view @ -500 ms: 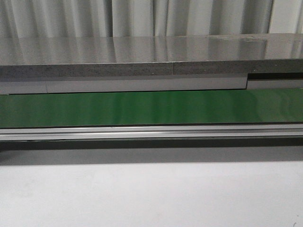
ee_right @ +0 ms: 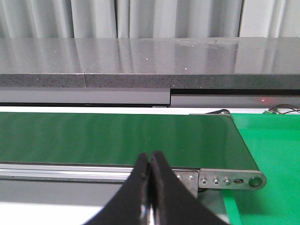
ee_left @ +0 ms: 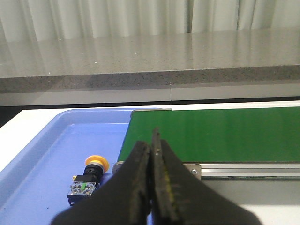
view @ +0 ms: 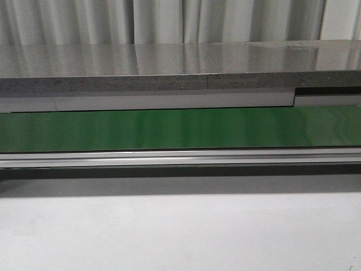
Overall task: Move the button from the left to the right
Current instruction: 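Move the left gripper toward the yellow-capped button in the blue tray, then lower the open left gripper around the yellow-capped button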
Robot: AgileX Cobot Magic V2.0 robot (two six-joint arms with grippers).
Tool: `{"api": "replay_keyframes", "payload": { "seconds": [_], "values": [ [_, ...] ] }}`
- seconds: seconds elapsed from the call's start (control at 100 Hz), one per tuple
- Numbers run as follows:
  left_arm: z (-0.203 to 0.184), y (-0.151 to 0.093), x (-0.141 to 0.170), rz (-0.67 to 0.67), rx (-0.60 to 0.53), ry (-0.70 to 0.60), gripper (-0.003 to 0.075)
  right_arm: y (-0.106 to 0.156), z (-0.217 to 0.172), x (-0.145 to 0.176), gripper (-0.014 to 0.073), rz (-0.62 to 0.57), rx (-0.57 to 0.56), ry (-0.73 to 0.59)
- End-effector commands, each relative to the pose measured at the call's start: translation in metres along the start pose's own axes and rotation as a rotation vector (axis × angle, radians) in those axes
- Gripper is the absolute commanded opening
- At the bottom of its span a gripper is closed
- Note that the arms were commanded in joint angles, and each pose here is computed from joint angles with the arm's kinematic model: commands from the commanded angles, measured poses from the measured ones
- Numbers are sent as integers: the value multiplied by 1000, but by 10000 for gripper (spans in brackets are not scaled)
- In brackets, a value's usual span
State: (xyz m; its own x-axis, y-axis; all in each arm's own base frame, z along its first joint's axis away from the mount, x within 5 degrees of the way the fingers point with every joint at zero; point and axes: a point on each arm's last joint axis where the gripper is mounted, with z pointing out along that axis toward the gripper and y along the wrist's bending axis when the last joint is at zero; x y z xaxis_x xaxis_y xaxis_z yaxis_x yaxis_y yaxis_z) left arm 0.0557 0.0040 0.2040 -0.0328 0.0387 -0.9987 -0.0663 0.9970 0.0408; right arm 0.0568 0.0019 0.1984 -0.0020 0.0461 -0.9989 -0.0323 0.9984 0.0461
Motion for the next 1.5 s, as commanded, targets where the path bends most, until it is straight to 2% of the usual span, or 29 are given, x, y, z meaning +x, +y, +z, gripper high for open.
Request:
{"api": "replay_keyframes", "payload": {
  "seconds": [0.0, 0.15, 0.27, 0.35, 0.51, 0.74, 1.03, 1.23, 1.49],
  "values": [
    [-1, -1, 6, -13, 8, -71, -19, 0, -3, -14, -68, -13, -3, -118],
    [-1, -1, 2, -25, 9, -86, -19, 0, -3, -14, -68, -13, -3, -118],
    [-2, -1, -8, -116, 17, -106, -19, 0, -3, -14, -68, -13, -3, -118],
    [-3, -1, -16, -195, 28, -77, -19, 0, -3, -14, -68, -13, -3, -118],
    [0, -2, -42, -229, 40, -22, -19, 0, -3, -14, -68, -13, -3, -118],
    [10, -3, -90, -207, 59, 159, -19, 0, -3, -14, -68, -13, -3, -118],
    [33, 5, -120, -51, 7, 604, -19, 0, -3, -14, -68, -13, -3, -118],
    [52, 4, -121, -55, 11, 664, -19, 0, -3, -14, -68, -13, -3, -118],
    [58, 4, -117, -54, 11, 694, -19, 0, -3, -14, -68, -13, -3, -118]
  ]
}}
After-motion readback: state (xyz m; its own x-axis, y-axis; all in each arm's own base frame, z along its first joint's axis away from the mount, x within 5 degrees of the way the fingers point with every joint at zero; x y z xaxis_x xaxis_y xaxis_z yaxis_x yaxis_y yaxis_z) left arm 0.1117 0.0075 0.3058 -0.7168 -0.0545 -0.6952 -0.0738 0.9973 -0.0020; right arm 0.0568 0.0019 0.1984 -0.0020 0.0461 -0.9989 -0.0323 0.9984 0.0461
